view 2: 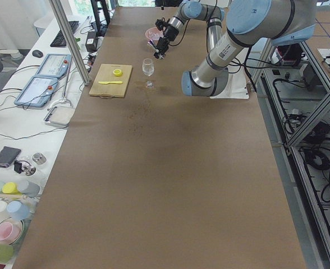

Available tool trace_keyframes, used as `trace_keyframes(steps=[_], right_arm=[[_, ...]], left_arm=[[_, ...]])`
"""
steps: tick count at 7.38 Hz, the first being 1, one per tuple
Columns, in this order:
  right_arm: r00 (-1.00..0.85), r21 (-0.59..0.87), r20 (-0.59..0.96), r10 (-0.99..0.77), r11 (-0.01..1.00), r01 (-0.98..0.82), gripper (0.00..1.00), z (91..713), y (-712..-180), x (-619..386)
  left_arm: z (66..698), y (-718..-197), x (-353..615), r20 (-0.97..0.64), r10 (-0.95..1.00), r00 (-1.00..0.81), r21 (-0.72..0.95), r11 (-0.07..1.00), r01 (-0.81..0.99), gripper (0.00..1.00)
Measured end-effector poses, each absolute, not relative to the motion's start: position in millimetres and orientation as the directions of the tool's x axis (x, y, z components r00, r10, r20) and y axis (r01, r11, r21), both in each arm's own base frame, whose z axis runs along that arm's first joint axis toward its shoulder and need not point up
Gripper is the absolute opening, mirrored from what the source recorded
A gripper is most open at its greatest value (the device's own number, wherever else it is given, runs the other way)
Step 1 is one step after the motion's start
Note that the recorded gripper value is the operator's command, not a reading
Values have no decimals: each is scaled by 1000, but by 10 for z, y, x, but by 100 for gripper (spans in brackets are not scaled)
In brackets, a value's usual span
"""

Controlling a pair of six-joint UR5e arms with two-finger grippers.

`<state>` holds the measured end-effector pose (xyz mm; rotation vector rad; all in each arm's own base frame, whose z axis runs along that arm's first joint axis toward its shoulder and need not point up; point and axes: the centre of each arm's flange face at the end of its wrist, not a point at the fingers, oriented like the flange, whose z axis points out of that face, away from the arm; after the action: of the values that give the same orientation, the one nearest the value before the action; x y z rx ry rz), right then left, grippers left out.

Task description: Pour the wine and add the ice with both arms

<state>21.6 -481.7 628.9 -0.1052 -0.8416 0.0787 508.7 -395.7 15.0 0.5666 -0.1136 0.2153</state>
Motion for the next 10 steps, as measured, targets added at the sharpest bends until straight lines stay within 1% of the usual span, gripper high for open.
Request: trace_keyframes(steps=[6, 10], right_arm=[[646, -166, 750, 140, 986, -21, 100, 6468, -4819, 181], [641, -179, 753, 148, 984, -18, 100, 6529, -4815, 167]], left_arm=[[28, -4103, 5115, 301, 160, 940, 522, 798, -303, 0], [-15, -4094, 5057, 339, 158, 927, 511, 797, -323, 0]])
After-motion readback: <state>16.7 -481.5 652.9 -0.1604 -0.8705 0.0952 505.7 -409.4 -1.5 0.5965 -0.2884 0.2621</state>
